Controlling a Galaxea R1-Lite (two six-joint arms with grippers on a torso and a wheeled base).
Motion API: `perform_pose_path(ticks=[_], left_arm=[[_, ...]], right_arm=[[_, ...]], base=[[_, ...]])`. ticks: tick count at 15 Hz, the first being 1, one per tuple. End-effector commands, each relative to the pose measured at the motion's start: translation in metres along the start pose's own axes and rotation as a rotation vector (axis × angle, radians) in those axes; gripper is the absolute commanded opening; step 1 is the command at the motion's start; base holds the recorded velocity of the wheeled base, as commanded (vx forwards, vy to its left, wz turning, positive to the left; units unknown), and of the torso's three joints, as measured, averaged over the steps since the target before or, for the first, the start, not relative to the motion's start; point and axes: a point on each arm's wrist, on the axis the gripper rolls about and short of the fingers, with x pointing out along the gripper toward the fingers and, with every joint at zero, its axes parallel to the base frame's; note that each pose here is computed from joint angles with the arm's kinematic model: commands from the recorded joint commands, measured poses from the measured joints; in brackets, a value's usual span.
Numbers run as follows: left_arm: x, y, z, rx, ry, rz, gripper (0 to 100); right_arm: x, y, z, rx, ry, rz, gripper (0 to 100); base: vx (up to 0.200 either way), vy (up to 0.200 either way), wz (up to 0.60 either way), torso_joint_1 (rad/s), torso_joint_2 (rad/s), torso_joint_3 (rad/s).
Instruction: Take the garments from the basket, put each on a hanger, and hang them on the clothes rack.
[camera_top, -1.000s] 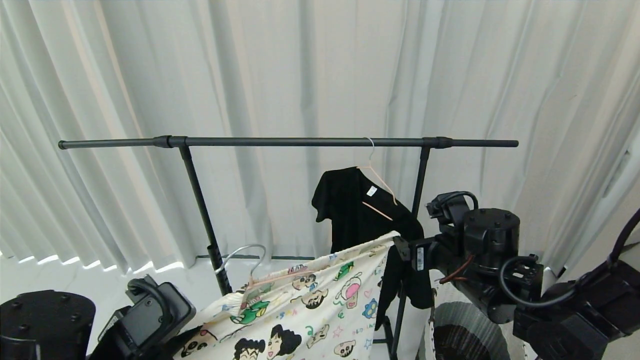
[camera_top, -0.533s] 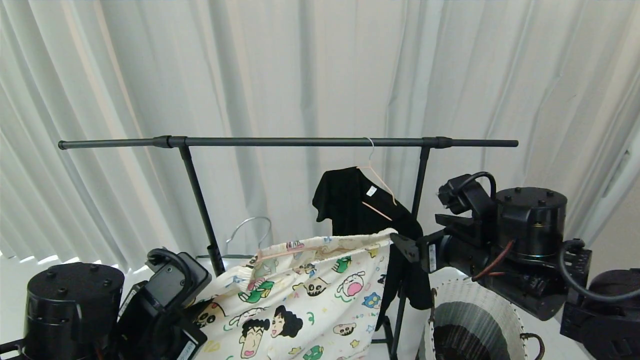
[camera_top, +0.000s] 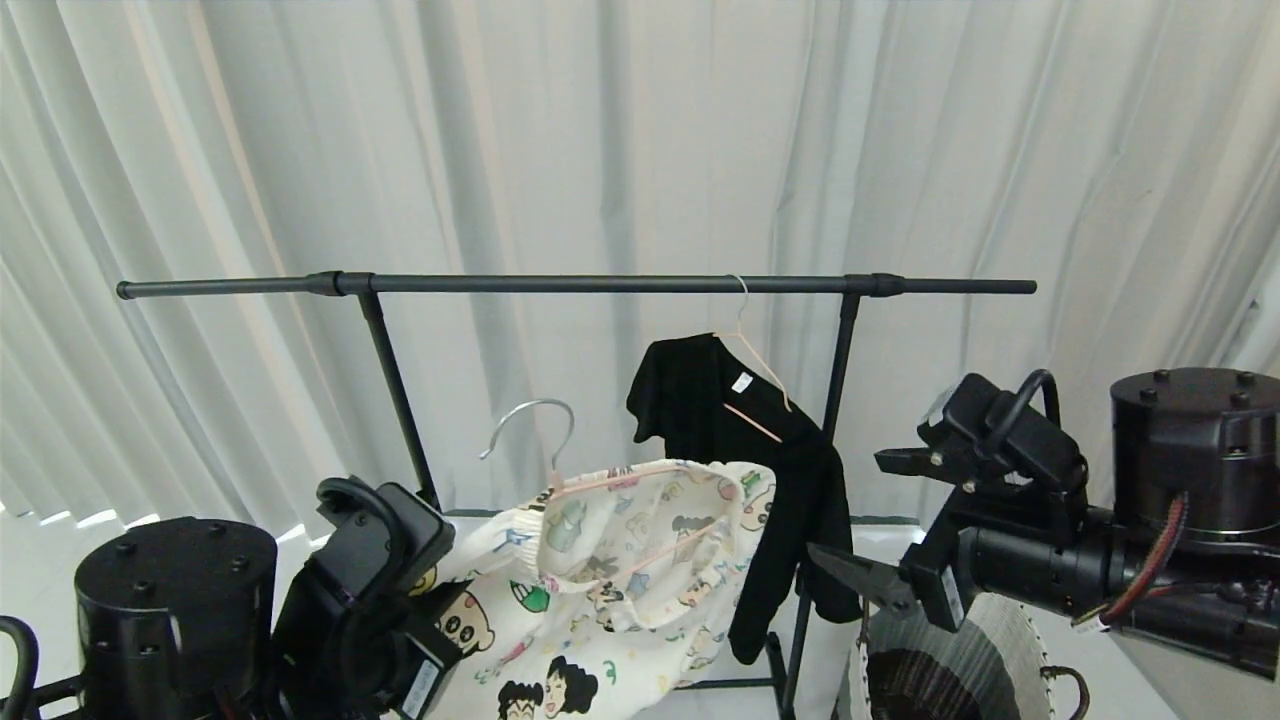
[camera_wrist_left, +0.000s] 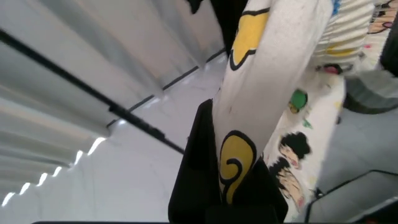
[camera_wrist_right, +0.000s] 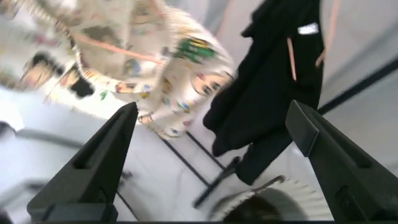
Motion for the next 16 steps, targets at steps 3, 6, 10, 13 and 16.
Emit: perform_pose_path(ticks=[3, 6, 10, 13, 16], left_arm=[[0.002, -0.026, 0.001, 0.055, 0.001, -0.122, 0], [0.008, -0.037, 0.003, 0.085, 0.009, -0.159, 0], [0.006, -0.049, 0.005, 0.117, -0.004, -0.212, 0], [0.002, -0.057, 0.007, 0.138, -0.021, -0.251, 0], [-0.002, -0.061, 0.008, 0.153, -0.038, -0.274, 0]], right_arm=[[-0.009, 0.013, -0.001, -0.243, 0.033, 0.179, 100], [-0.009, 0.033, -0.006, -0.327, 0.075, 0.305, 100], [0.009, 0.042, -0.002, -0.339, 0.110, 0.349, 100], [0.023, 0.045, -0.001, -0.346, 0.143, 0.366, 100], [0.034, 0.047, -0.009, -0.356, 0.184, 0.381, 100]], base=[[0.000, 0.000, 0.00, 0.000, 0.00, 0.000], [0.000, 0.000, 0.00, 0.000, 0.00, 0.000], [0.000, 0.000, 0.00, 0.000, 0.00, 0.000], [0.000, 0.000, 0.00, 0.000, 0.00, 0.000], [0.000, 0.000, 0.00, 0.000, 0.00, 0.000]])
